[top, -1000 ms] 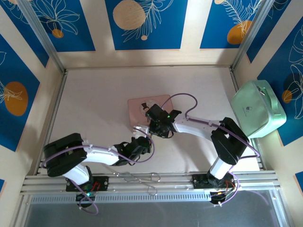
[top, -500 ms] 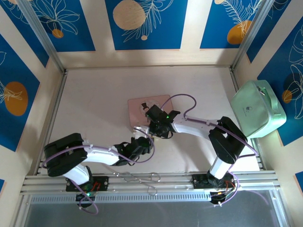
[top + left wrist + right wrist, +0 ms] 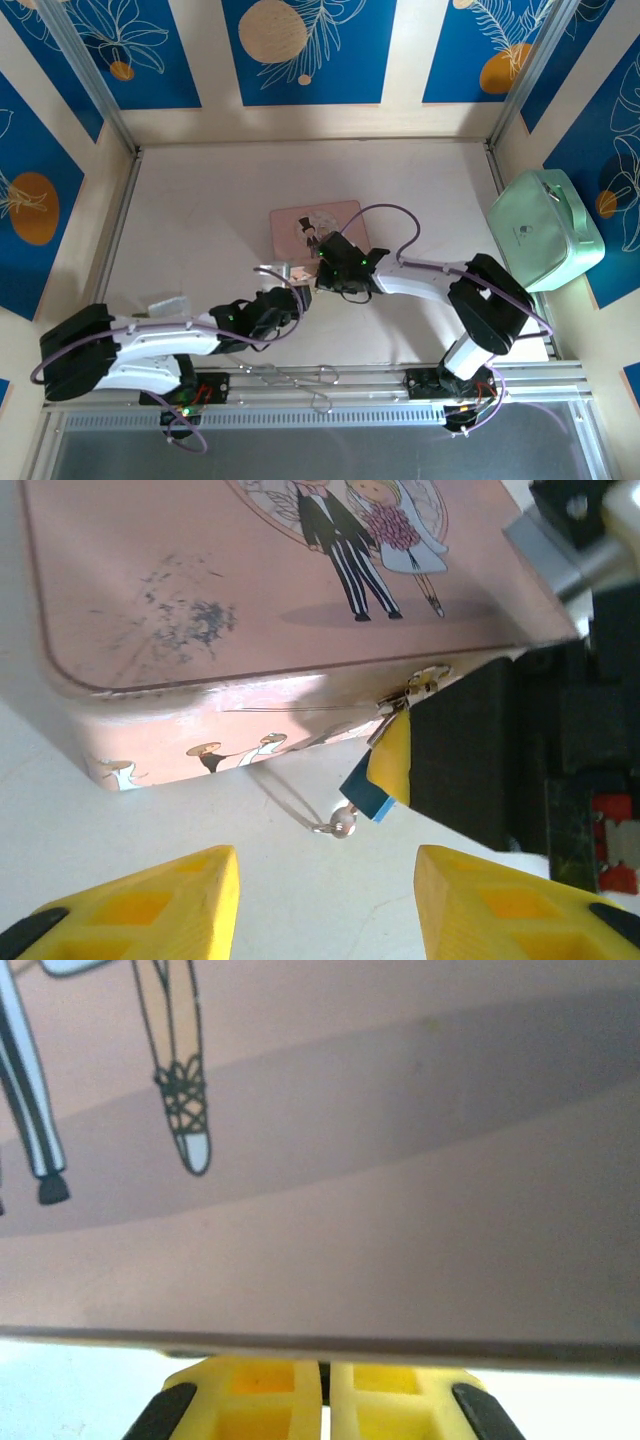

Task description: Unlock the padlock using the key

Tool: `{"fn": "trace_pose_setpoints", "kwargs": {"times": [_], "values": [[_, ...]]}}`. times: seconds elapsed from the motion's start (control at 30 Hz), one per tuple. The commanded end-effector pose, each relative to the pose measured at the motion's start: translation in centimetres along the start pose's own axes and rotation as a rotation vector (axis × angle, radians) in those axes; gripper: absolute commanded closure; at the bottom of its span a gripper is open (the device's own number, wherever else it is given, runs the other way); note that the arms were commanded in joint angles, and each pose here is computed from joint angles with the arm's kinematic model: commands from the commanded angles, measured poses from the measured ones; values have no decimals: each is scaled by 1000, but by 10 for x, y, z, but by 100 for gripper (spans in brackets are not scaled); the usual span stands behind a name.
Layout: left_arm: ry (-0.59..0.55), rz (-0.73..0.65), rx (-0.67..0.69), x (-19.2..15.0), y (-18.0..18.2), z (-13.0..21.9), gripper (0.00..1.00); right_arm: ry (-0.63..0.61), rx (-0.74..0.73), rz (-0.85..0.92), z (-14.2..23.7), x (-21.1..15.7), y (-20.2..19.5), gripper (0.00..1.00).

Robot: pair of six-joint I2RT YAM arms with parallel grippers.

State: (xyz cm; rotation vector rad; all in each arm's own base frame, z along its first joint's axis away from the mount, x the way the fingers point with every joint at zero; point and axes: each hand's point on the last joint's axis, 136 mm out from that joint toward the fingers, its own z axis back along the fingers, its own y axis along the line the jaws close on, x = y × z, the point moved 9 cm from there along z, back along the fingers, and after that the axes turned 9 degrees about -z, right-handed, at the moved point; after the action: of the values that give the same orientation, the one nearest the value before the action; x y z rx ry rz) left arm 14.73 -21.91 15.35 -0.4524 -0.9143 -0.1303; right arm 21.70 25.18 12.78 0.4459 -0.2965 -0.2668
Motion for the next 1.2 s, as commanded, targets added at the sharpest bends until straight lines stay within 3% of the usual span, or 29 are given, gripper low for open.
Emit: {"fn": "trace_pose_setpoints", "kwargs": {"times": [0.0, 0.23, 0.53, 0.83, 1.03, 1.17], "values": [[69, 152, -5, -3, 13, 3, 51, 78, 41, 46, -1, -8, -5, 100], [161, 381, -172, -1, 6, -5, 54, 175, 88, 83, 6, -9, -8, 100], [215, 521, -270, -10, 3, -23, 53, 291, 124, 49, -1, -8, -17, 100], [197, 628, -363, -14, 3, -37, 52, 301, 234, 18, 3, -3, -20, 100], [160, 688, -407, -15, 8, -40, 65, 317, 267, -10, 5, -1, -25, 100], [166, 704, -389, -18, 12, -41, 65, 318, 285, -23, 6, 1, -27, 100]]}}
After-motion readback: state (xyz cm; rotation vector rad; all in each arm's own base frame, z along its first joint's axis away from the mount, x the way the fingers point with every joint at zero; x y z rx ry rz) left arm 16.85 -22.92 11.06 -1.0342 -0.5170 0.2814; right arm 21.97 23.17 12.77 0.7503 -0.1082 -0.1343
